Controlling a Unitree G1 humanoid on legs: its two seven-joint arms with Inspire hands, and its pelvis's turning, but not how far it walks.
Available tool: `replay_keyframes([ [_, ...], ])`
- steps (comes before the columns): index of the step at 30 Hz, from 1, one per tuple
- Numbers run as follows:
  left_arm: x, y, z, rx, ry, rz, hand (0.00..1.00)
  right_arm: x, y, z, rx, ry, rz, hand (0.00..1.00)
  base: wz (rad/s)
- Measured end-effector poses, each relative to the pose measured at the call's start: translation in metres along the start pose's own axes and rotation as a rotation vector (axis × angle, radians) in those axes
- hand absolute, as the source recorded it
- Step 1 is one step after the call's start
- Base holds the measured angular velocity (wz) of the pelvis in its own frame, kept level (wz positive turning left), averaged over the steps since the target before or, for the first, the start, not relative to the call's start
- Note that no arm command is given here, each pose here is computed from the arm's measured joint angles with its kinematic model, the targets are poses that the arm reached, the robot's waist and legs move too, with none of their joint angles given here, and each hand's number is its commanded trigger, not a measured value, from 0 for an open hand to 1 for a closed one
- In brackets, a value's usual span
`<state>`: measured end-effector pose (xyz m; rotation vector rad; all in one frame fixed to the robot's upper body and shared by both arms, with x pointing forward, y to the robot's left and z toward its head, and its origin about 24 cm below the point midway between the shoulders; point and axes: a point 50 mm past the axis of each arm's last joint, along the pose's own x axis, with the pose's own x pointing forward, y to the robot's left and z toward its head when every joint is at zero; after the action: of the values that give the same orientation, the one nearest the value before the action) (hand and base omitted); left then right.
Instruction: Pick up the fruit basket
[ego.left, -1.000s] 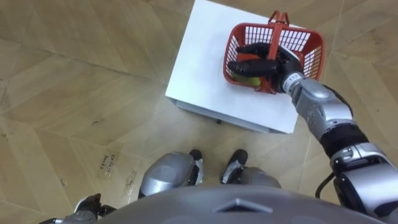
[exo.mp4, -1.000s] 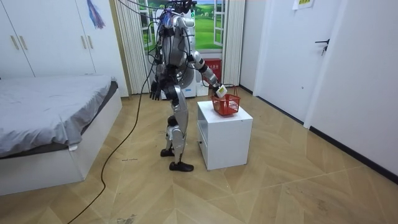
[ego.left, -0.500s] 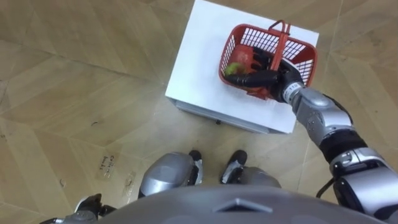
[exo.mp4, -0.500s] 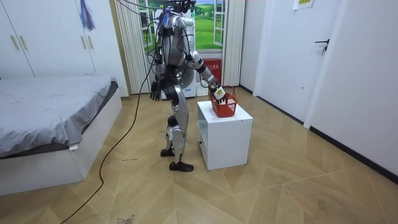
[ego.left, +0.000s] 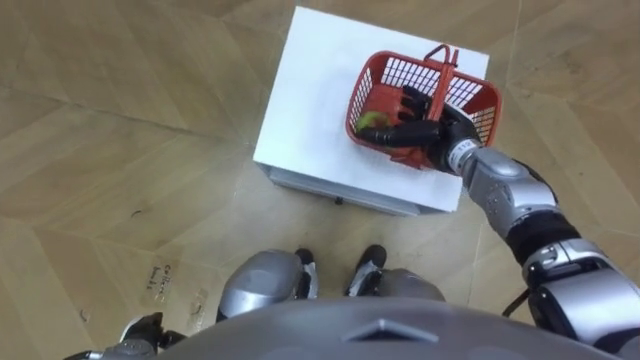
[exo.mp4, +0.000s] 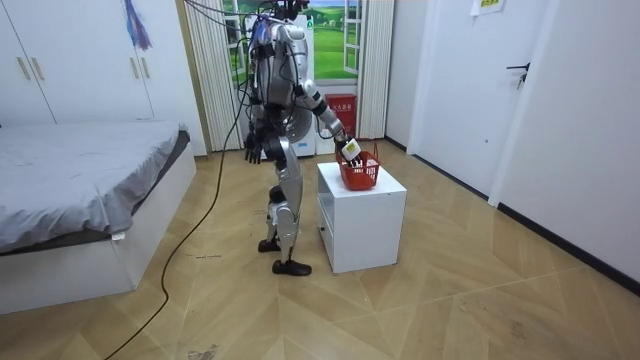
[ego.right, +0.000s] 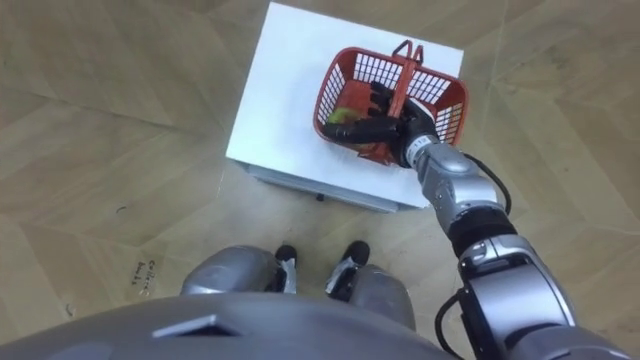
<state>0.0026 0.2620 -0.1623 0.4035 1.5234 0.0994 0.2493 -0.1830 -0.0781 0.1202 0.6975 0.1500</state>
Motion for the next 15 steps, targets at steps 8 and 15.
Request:
replay_keyframes([
  [8,0.0,0.004,0.002,-0.056,-0.019,0.01,0.0,-0.013,-0.014,-0.008,0.059,-0.042,-0.046,0.0,-0.03],
  [15,0.0,0.004,0.004,-0.06,-0.036,0.017,0.0,-0.026,-0.022,-0.016,0.04,-0.073,-0.065,0.0,-0.17],
])
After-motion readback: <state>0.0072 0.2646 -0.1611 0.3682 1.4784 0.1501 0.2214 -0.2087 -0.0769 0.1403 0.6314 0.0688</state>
